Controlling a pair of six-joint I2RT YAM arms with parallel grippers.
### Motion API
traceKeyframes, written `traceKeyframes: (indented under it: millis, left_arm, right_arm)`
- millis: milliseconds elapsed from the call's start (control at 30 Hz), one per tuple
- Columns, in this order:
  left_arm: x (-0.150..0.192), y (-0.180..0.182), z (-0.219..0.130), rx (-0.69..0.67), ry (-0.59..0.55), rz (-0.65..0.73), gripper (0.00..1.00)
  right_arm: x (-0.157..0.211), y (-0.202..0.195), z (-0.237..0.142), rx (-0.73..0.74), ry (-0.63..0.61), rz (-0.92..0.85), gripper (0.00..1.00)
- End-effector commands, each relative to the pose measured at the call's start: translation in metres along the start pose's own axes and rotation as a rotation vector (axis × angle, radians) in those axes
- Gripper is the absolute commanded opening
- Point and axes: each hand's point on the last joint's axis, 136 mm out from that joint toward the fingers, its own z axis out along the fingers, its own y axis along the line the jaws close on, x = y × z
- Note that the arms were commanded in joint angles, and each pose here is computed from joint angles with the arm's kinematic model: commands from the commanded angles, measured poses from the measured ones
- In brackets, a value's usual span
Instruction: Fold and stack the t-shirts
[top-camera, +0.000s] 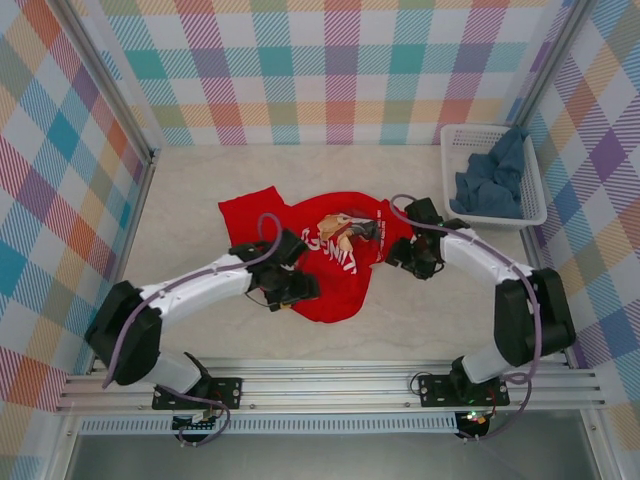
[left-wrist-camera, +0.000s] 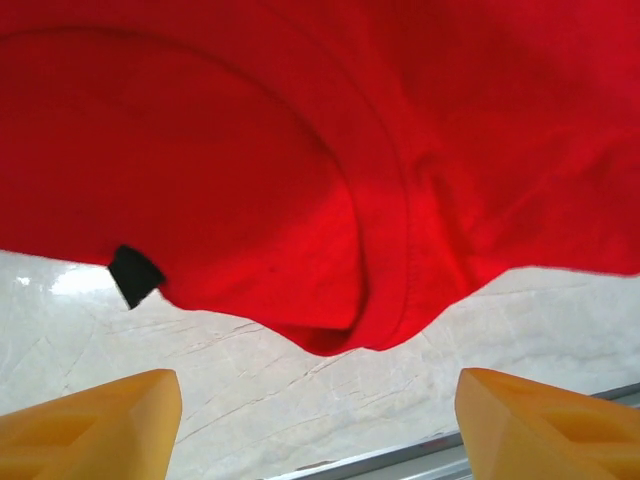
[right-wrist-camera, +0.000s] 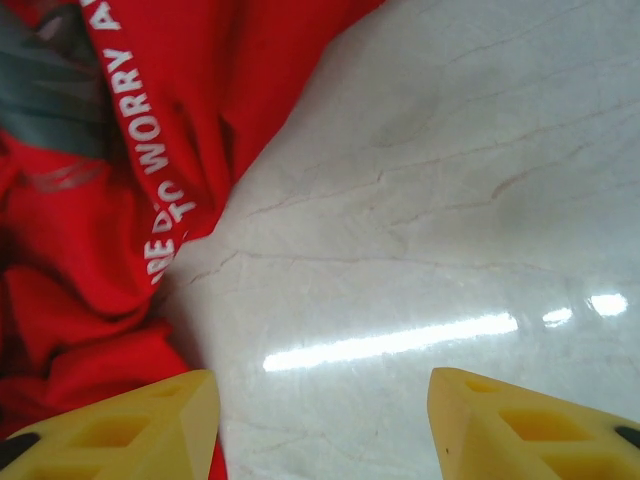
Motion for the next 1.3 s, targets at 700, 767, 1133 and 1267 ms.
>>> traceKeyframes:
  millis: [700, 767, 1133, 1267]
  left_arm:
    - [-0.009, -0.066, 0.082, -0.377, -0.126, 0.660, 0.16]
    - [-0.021, -0.063, 0.076, -0.415, -0.177, 0.636, 0.00]
    - [-0.074, -0.066, -0.097, -0.145, -0.510, 0.435, 0.00]
    - [-0.072, -0.064, -0.168, -0.042, -0.646, 0.436, 0.00]
  right_arm:
    - [-0.059, 0.010, 0.054, -0.002, 0.031, 0.040, 0.19]
    - [-0.065, 0.015, 0.045, -0.023, -0.004, 0.025, 0.09]
    - [-0.099, 0.061, -0.106, -0.201, -0.330, -0.105, 0.00]
    - [-0.096, 0.074, -0.167, -0.289, -0.438, -0.148, 0.00]
